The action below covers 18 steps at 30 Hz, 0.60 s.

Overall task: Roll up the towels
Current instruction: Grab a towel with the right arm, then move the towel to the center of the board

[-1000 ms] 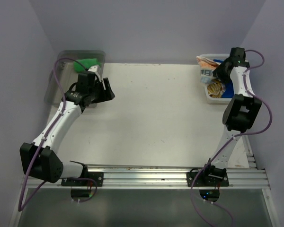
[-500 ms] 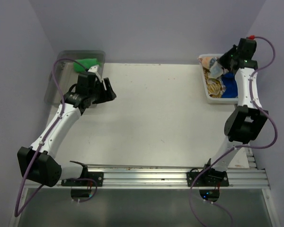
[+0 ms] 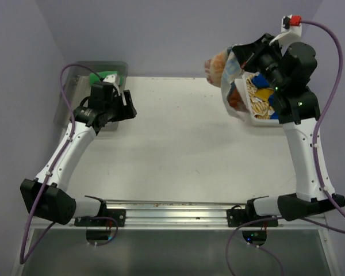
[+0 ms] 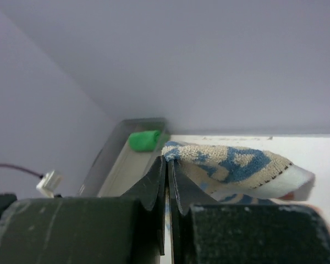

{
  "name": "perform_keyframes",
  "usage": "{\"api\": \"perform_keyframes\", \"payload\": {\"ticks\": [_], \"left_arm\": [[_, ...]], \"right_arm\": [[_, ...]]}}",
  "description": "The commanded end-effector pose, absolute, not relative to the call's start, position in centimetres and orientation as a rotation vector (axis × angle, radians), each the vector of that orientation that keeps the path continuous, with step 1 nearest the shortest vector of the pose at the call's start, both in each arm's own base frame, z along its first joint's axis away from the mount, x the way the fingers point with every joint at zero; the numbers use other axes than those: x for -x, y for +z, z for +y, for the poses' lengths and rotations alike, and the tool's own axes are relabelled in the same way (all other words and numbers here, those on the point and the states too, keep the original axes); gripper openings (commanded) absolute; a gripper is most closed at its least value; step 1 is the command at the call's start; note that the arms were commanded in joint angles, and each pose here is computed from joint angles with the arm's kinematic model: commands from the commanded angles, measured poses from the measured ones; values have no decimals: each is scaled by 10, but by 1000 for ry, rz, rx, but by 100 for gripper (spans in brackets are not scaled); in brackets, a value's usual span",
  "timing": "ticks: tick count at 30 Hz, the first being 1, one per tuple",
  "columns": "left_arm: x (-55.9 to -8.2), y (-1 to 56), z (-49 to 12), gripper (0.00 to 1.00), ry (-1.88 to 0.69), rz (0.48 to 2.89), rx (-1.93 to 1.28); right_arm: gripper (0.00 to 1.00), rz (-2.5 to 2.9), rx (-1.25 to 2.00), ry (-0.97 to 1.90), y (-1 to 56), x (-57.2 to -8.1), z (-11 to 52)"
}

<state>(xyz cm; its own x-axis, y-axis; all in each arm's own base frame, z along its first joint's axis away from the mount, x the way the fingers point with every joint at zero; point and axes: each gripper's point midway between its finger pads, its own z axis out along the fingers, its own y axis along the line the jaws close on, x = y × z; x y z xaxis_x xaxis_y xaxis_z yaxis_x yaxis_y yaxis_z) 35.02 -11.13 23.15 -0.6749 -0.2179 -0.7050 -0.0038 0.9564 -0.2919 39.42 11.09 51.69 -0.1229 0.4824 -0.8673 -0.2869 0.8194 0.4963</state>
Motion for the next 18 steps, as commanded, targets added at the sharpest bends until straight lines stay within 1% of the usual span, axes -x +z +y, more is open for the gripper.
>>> {"api": "perform_keyframes", "payload": {"ticks": [1, 2, 3, 4, 6, 7, 8, 9, 10, 12, 13, 14, 15, 16, 17, 18], "left_arm": [[-357, 253, -85, 76, -296, 2253, 155], [-356, 256, -85, 76, -357, 2256, 143], [-360, 256, -57, 76, -318, 2250, 226], [-363, 263, -45, 76, -290, 2231, 270], [-362, 268, -44, 76, -300, 2221, 279], [-362, 268, -46, 76, -320, 2219, 297], [-360, 270, -52, 76, -365, 2214, 282], [-361, 273, -54, 77, -373, 2196, 278], [-360, 273, -54, 77, -377, 2195, 289], [-358, 273, -56, 77, -364, 2201, 278], [-358, 277, -57, 78, -342, 2196, 275], [-356, 276, -61, 78, -326, 2205, 264], [-353, 272, -75, 77, -304, 2222, 225], [-350, 269, -89, 77, -316, 2238, 187], [-347, 262, -96, 75, -293, 2263, 168], [-342, 251, -120, 74, -324, 2309, 100]], "right_arm": [[0, 1643, -71, 689, 471, -379, 145], [0, 1667, -54, 704, 456, -376, 155], [0, 1681, -27, 729, 445, -367, 170], [0, 1782, -38, 732, 399, -369, 179], [0, 1866, -11, 773, 359, -361, 204], [7, 1964, -14, 766, 315, -359, 213], [20, 2012, 2, 769, 294, -355, 222], [41, 2075, 50, 786, 273, -344, 239], [48, 2158, 76, 753, 244, -341, 245], [57, 2262, 103, 692, 218, -328, 246], [57, 2296, 93, 659, 207, -325, 240], [58, 2277, 49, 594, 210, -326, 226], [62, 2276, 10, 552, 207, -327, 214], [62, 2293, -23, 526, 197, -323, 203], [62, 2284, -52, 545, 200, -319, 196], [62, 2296, -114, 528, 193, -322, 180]]}}
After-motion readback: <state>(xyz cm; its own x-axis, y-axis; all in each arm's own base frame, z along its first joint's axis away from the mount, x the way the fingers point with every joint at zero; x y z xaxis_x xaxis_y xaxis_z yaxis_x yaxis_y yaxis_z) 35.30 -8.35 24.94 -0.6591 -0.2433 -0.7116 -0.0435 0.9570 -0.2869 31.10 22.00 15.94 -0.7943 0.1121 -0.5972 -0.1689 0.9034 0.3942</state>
